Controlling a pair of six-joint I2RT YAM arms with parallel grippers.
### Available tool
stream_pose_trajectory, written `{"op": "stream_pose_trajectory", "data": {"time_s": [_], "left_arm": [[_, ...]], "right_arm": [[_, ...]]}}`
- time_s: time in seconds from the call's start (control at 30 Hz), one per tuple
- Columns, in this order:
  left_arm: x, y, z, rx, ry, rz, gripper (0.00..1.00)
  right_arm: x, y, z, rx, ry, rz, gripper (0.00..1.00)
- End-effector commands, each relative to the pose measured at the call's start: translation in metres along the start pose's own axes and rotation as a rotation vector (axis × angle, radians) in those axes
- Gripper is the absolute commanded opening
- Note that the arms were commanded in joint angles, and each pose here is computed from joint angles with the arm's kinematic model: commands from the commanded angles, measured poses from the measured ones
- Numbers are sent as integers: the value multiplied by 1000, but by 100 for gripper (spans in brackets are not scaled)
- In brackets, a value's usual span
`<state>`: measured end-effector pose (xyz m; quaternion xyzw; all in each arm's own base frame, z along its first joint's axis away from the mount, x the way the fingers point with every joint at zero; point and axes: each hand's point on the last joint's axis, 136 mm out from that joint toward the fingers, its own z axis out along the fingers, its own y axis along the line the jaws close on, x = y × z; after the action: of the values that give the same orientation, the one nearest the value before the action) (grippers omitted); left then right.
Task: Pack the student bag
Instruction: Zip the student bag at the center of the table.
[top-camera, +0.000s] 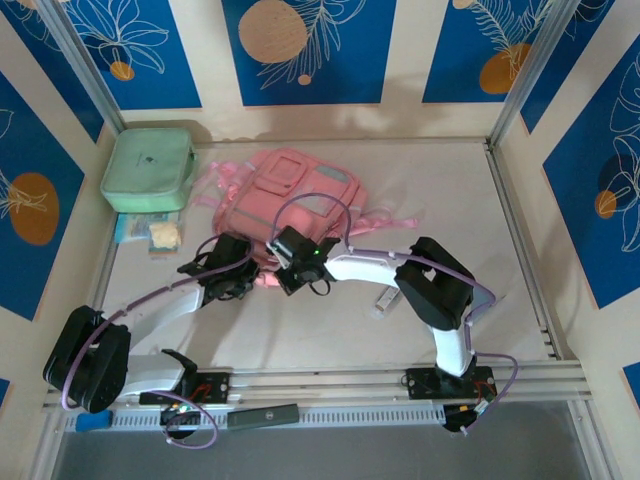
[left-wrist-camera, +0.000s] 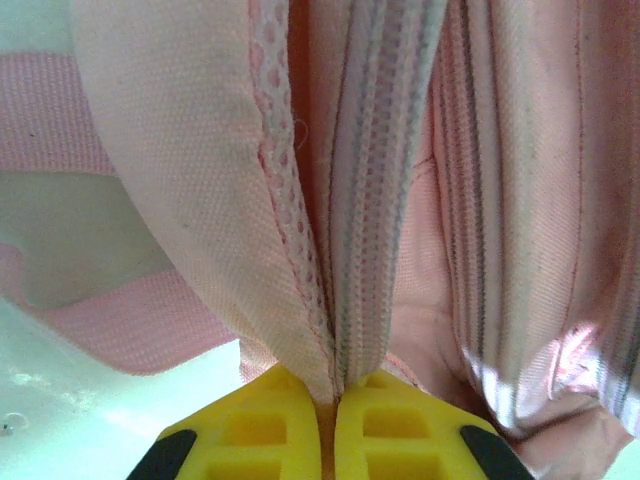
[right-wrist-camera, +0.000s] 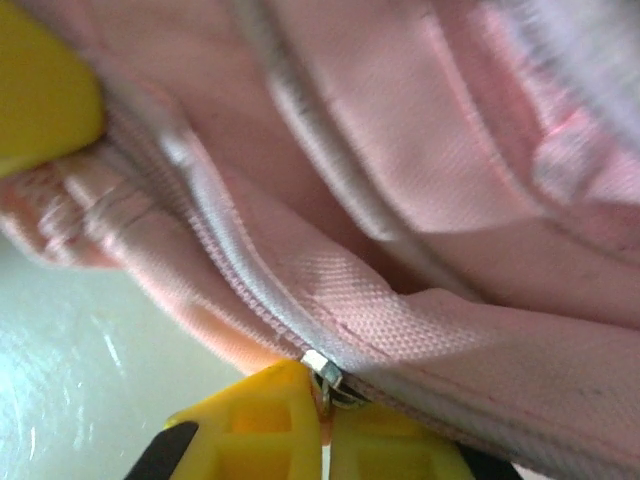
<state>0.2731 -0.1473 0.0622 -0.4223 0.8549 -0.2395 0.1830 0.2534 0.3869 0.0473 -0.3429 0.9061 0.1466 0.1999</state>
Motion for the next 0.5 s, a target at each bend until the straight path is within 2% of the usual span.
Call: {"op": "stream_pose_trajectory", "data": {"time_s": [0.0, 0.17, 0.33, 0.47], "left_arm": [[0, 0, 4, 21, 1, -50, 0], [-1, 6, 2, 15, -7, -49, 0], [-6, 13, -7, 14, -19, -35, 0], [-19, 20, -15, 11, -27, -29, 0]], "right_arm": [[-19, 45, -28, -47, -46, -21, 1], [-6, -5, -34, 164, 17, 207, 0], [27, -71, -64, 379, 59, 425, 0], [54, -108, -79, 446, 80, 504, 0]]}}
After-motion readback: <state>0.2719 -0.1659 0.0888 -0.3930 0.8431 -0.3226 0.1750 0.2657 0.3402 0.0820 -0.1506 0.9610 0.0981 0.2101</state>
